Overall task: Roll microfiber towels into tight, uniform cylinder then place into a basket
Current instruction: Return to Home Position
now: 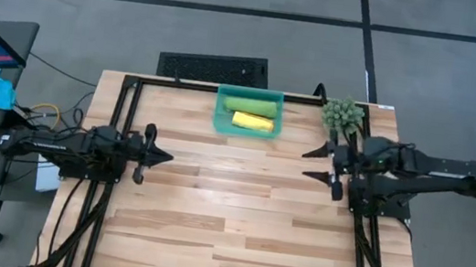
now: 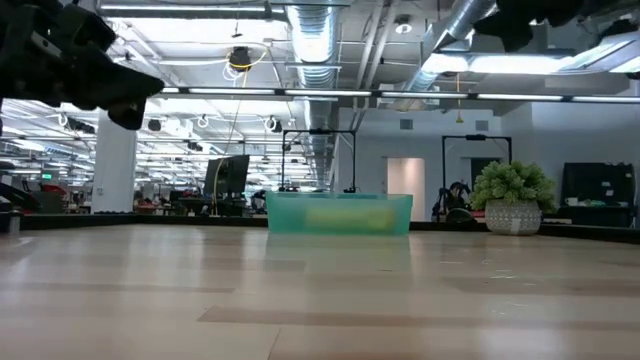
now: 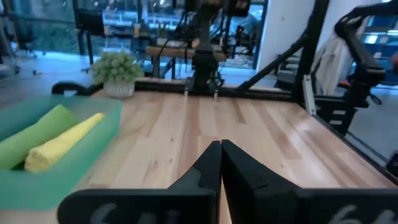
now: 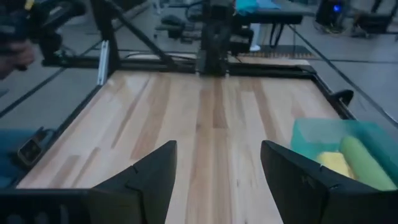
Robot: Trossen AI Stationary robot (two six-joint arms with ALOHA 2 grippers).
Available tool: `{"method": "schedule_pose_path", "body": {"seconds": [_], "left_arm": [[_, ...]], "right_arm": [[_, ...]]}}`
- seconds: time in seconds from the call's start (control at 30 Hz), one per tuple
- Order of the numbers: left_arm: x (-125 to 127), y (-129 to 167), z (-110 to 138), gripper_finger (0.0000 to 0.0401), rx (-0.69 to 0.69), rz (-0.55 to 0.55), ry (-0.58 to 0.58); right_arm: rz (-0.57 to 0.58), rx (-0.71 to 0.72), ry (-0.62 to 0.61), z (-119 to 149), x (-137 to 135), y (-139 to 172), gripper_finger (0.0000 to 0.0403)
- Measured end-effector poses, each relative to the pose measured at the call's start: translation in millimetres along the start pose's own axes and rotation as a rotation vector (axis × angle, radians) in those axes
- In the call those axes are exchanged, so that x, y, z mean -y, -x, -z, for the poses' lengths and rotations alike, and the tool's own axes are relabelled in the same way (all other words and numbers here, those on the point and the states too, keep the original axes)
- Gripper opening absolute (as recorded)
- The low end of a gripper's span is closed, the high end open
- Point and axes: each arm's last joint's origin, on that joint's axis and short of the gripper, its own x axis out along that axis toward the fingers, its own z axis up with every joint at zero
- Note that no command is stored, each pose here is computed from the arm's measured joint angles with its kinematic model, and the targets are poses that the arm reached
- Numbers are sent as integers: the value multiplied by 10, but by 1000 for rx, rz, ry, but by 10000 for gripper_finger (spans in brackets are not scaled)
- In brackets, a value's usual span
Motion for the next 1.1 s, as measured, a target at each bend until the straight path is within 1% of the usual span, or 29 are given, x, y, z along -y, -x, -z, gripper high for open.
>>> {"method": "schedule_pose_path", "body": {"seconds": [0.07,0.13,0.23,0.33,0.5,0.7,0.77,0.9,1.0,1.1], "left_arm": [[18,18,-26,0,32,17,-21],[36,37,-54,0,66,34,-39],[55,62,-85,0,107,52,-57],[64,82,-112,0,141,58,-71],[63,90,-117,0,150,55,-72],[59,84,-80,0,114,53,-46],[58,83,-69,0,102,51,-52],[55,81,-57,0,93,41,-130],[41,80,-50,0,86,-6,-141],[21,79,-31,0,65,-70,-133]], "right_arm": [[-18,6,21,131,-36,8,254],[-26,13,15,320,-63,-4,254],[2,78,-41,533,-77,10,254],[32,86,-110,723,-75,57,254],[40,170,-132,862,-80,158,254],[54,230,-140,1140,-90,162,254],[75,239,-153,1217,-86,124,254],[152,237,-144,1288,-60,67,254],[237,229,-157,1330,-26,53,254],[269,226,-162,1334,-6,54,254]]}}
